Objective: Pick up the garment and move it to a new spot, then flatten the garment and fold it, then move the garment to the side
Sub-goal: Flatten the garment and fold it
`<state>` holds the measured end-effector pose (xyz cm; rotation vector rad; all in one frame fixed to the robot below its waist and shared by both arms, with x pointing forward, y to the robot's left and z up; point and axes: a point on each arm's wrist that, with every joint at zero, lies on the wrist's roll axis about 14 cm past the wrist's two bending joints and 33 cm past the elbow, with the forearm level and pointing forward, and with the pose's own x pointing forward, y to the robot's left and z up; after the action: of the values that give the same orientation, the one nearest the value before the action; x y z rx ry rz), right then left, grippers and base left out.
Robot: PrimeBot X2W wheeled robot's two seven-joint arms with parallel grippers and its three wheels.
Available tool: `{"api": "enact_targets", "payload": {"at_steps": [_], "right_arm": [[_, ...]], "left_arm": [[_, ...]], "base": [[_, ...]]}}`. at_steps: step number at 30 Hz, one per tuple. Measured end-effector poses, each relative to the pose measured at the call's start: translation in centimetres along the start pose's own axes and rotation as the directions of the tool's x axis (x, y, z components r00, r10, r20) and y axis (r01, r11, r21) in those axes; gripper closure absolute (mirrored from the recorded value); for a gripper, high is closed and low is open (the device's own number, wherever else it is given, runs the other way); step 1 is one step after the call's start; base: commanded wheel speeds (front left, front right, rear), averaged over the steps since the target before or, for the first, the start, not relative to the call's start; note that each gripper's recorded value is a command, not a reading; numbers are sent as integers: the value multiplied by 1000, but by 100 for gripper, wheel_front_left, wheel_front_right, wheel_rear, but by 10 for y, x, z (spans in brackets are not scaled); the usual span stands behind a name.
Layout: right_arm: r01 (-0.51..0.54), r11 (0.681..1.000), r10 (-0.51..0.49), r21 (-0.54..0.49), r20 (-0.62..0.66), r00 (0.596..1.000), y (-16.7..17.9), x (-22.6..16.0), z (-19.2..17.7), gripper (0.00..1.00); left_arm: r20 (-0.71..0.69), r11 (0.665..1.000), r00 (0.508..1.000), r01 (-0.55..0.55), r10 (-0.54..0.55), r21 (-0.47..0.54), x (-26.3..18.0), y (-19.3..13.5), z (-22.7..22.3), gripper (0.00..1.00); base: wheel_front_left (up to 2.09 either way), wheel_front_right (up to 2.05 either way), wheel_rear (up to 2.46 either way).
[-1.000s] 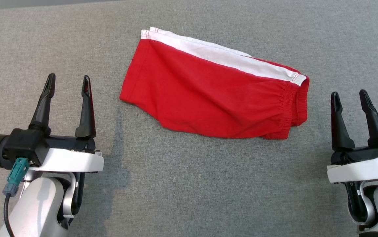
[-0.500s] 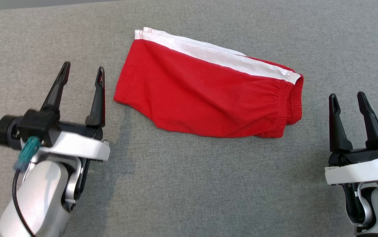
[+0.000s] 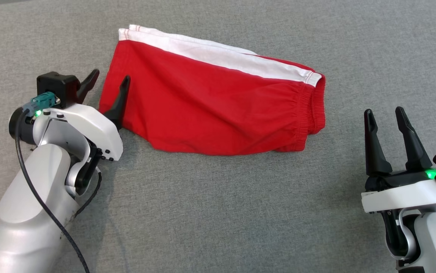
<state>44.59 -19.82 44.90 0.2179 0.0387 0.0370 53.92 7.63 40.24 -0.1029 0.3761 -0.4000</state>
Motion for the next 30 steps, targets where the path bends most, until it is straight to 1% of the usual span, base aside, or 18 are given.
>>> {"api": "enact_targets", "payload": {"at_steps": [3,4,8,9,10,11,15,21,25,30], "right_arm": [[11,1000,-11,5,-9,1000,-3,-2,-3,0],[10,1000,-10,25,-13,1000,0,-2,-5,0],[0,999,1,40,-16,1000,4,-1,-7,0],[-4,999,4,41,-15,1000,5,-1,-6,0],[-6,999,7,40,-12,1000,6,0,-6,0],[-9,999,10,40,-10,1000,7,1,-5,0],[-13,999,13,44,-1,1000,7,2,-1,0],[-12,999,12,42,13,1000,7,1,4,0],[-24,999,24,38,6,1000,9,1,3,0],[-48,999,48,20,-9,999,12,3,-1,0]], "left_arm": [[-104,999,995,-2,-1,-33,2,2,-25,0],[-185,997,983,-17,2,-81,0,4,-43,0],[-235,992,972,-22,-8,-125,-4,3,-52,0],[-246,992,969,-23,-10,-128,-5,2,-53,10],[-252,991,968,-15,-20,-136,-5,1,-54,53],[-259,988,966,-11,-29,-153,-6,-2,-55,100],[-271,986,962,-8,-38,-169,-11,-4,-57,100],[-193,975,981,-52,10,-215,-23,-1,-50,100],[-148,962,987,-93,55,-258,-40,3,-48,100],[-107,935,989,-131,101,-328,-68,1,-47,100]], "base": [[0,0,0],[0,0,0],[0,0,0],[0,0,0],[0,0,0],[0,0,0],[0,0,0],[0,0,0],[0,0,0],[0,0,0]]}}
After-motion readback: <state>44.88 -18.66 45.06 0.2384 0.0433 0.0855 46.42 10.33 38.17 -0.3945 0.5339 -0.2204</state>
